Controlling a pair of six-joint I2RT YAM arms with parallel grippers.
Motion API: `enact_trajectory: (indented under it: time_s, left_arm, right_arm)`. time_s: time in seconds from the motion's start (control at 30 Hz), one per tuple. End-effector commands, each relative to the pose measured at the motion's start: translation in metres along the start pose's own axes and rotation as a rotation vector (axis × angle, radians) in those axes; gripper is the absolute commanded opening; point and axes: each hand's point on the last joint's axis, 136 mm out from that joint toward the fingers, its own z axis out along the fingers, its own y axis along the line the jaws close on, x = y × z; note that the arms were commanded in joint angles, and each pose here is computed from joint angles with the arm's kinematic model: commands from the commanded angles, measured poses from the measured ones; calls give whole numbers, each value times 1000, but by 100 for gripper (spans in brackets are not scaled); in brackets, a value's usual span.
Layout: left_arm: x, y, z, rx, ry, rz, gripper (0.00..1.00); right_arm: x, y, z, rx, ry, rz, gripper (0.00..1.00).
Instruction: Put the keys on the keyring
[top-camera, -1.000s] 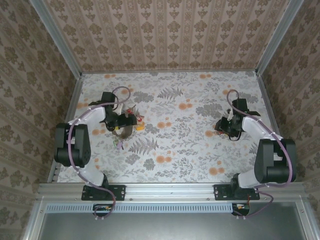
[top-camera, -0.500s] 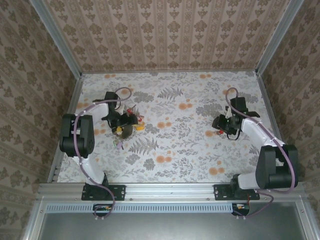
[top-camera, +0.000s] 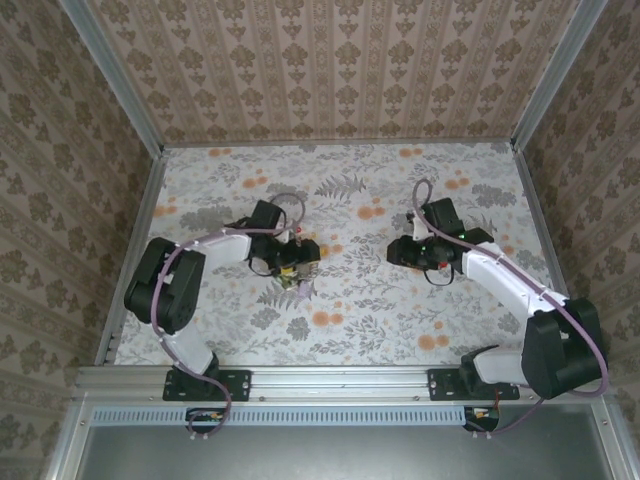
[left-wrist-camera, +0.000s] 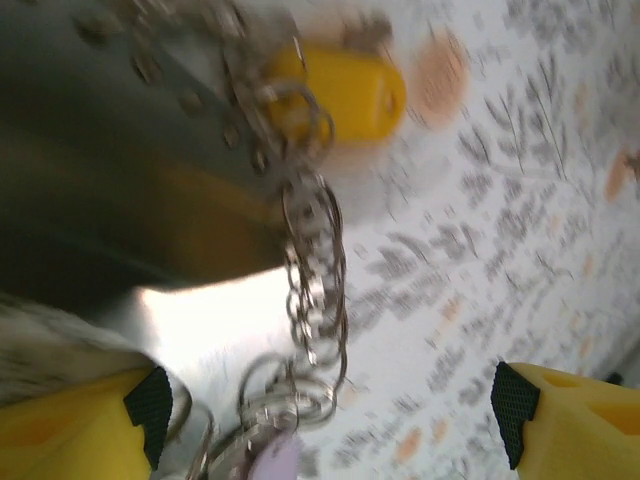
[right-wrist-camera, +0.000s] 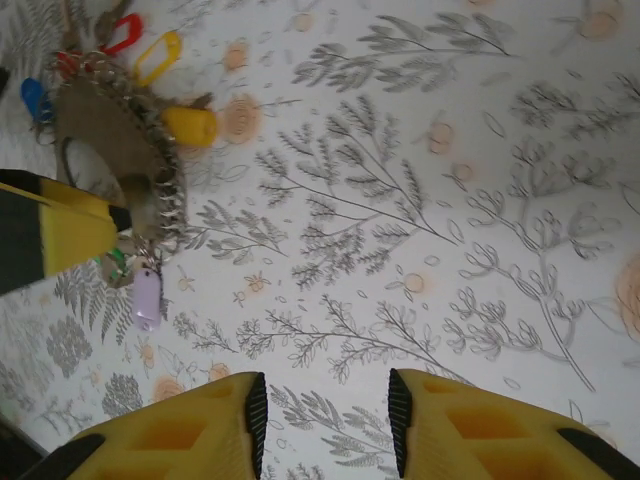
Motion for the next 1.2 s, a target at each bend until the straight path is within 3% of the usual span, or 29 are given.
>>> enact_trajectory:
  time_s: [0.0, 0.2, 0.3, 0.4, 0.67, 0.93, 1.07, 1.17]
  left_arm:
    - [22, 3, -7, -8, 68, -40, 86]
    - [4, 5, -55, 53, -16, -60, 86]
    - [-13, 6, -87, 92, -91, -75, 86]
    - [-26, 13, -114, 101, -169, -85, 87]
    - [-41, 51, -134, 60, -253, -128, 87]
    - [-38, 65, -133, 20, -285, -100, 87]
    - [-40, 67, -135, 5, -295, -85, 86]
    - [-42, 67, -137, 2, -303, -79, 86]
  right_arm:
    - [-18, 20, -8, -57, -104, -237, 40]
    - [-17, 53, 0, -119, -259, -909, 48]
    - [21, 75, 20, -247, -209, -1259, 50]
    - [48, 84, 44, -284, -126, -1478, 52]
    - [47, 96, 114, -174, -63, -1709, 49]
    - [34, 103, 140, -135, -17, -1712, 52]
    - [33, 105, 154, -89, 5, -1723, 60]
    - [31, 104, 160, -71, 55, -1700, 58]
